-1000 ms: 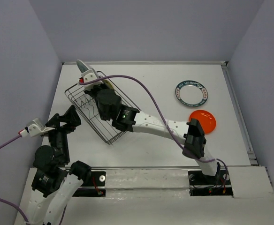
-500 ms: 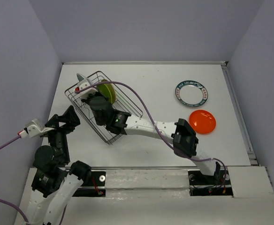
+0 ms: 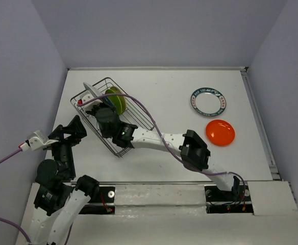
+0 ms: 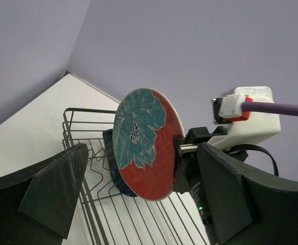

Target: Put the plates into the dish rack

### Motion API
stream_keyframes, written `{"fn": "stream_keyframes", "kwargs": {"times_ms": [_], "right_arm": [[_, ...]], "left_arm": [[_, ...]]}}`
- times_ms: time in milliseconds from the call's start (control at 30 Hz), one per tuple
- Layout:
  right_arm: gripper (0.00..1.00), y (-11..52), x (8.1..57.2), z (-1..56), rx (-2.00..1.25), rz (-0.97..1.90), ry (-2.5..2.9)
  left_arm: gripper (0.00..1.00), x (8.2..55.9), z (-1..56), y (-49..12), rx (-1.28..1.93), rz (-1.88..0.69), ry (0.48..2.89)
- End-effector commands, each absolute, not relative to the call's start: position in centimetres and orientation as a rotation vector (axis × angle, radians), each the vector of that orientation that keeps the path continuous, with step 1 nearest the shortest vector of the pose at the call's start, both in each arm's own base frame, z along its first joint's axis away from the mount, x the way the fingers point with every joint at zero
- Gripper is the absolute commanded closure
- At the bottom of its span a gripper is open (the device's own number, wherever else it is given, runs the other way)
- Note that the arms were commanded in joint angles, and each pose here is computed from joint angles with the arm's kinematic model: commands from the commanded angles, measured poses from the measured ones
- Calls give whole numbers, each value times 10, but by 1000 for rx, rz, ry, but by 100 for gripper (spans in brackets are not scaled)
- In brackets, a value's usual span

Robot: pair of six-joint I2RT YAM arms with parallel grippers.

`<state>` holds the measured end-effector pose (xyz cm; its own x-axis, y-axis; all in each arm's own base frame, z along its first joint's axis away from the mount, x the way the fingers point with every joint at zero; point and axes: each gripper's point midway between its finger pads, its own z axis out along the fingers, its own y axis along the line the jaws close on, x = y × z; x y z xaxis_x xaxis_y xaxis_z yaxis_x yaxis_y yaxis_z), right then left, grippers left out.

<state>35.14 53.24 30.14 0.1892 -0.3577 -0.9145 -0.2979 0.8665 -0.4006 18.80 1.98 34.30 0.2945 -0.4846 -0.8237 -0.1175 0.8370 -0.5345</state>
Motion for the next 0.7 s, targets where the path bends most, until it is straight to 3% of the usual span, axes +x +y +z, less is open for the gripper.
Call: {"fn": "stream_keyframes", "kwargs": {"times_ms": [0, 667], "right_arm": [[93, 513, 343, 404, -315, -43, 1207], [93, 528, 344, 407, -356, -33, 1168]], "left_arm": [[1, 183, 356, 27, -601, -276, 1205], [1, 179, 357, 29, -608, -282, 1192]]}}
